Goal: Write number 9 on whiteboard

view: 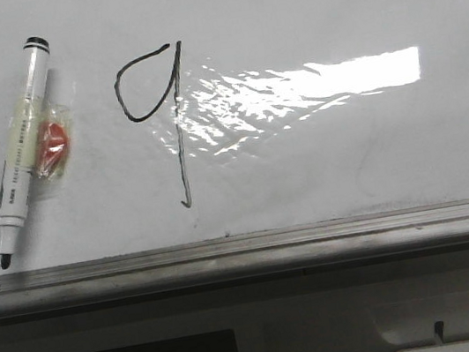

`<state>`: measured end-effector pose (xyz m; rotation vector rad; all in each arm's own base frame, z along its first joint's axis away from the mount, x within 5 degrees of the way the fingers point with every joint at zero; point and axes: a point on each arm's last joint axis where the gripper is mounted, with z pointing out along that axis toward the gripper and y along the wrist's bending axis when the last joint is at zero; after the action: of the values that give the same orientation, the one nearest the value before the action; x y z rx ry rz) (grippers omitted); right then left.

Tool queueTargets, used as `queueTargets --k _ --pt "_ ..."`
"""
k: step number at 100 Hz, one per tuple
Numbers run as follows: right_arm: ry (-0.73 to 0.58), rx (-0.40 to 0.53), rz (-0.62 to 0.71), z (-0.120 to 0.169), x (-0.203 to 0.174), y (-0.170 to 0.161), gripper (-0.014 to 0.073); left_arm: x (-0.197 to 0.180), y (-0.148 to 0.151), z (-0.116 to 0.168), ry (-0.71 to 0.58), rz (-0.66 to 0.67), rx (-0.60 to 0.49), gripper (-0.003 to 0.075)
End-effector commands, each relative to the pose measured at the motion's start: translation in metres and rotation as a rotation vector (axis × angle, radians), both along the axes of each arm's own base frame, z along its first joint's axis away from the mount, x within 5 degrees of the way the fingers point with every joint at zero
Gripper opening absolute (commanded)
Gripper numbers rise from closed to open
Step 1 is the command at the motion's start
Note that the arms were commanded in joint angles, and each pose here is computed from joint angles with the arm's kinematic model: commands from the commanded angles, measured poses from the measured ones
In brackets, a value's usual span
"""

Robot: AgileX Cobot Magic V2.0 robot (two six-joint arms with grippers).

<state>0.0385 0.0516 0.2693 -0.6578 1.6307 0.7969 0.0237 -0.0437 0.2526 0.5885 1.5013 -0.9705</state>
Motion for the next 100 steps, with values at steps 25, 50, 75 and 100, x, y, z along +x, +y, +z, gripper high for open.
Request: queueTargets --k 25,50,75,100 --pt "-0.07 0.065 -0.006 0.015 0.001 0.0 -0.0069 0.003 0.0 0.003 -0.01 0.027 -0.05 -0.002" --pt "-0.07 0.065 -0.006 0.015 0.001 0.0 -0.0069 0.016 0.002 -0.028 -0.227 0.201 0.201 -0.002" --pt "-0.07 0.065 -0.006 0.015 0.001 0.0 -0.0069 0.027 0.021 -0.05 -0.241 0.579 0.167 -0.002" --pt "-0.07 0.065 -0.006 0.015 0.001 0.0 -0.0069 0.03 0.032 -0.05 -0.096 0.773 0.019 -0.002"
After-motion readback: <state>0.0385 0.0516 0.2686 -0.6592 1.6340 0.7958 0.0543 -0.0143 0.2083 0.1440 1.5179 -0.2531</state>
